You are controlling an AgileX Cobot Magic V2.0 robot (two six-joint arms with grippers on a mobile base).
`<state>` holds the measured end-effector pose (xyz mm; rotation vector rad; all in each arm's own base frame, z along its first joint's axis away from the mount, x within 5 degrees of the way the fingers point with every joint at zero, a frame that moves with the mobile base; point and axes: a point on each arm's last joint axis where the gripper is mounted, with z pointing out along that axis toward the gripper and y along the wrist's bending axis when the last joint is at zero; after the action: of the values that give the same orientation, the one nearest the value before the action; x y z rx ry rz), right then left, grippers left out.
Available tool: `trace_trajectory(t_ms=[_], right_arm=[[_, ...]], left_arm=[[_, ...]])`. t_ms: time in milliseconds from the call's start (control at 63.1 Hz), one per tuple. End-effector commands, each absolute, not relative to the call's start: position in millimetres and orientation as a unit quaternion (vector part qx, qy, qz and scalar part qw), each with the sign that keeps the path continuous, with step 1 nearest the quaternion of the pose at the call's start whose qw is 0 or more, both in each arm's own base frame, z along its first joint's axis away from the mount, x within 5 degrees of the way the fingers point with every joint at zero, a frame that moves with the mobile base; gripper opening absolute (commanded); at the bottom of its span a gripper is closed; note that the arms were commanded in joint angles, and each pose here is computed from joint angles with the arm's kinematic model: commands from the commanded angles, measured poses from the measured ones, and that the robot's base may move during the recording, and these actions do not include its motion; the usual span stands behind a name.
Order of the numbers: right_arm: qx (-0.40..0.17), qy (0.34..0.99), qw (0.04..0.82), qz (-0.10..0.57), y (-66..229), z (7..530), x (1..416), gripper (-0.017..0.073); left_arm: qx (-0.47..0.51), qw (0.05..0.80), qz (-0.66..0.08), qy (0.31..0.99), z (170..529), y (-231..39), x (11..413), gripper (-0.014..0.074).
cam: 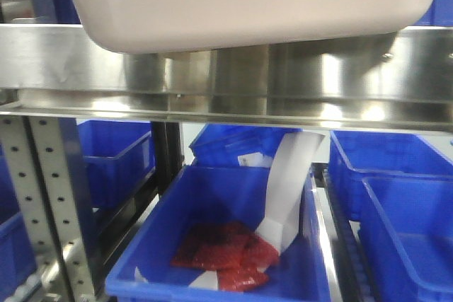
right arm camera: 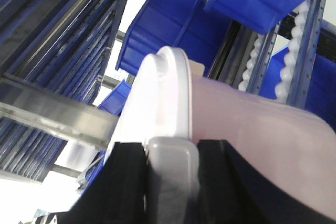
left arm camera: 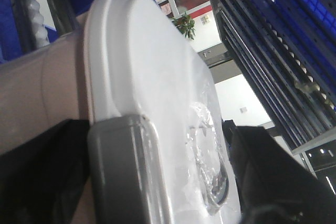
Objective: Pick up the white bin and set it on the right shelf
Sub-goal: 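Carry the bin over the shelf edge and lower it onto the rollers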
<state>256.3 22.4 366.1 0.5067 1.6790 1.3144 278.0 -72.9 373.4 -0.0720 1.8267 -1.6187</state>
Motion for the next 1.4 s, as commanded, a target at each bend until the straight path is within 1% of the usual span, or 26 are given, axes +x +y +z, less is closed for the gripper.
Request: trace_trajectory(t_ms=[0, 1380], right_arm=[[0.147, 0.640, 0.452, 0.604, 35.9, 394.2, 243.0, 0.0067], [0.147, 0.640, 0.452, 0.604, 35.9, 394.2, 243.0, 0.0067]], left_arm=[[0.068, 0.303, -0.721, 0.619, 411.7, -85.8, 246.7, -0.0126], [0.068, 0.303, -0.721, 0.619, 411.7, -85.8, 246.7, -0.0126]])
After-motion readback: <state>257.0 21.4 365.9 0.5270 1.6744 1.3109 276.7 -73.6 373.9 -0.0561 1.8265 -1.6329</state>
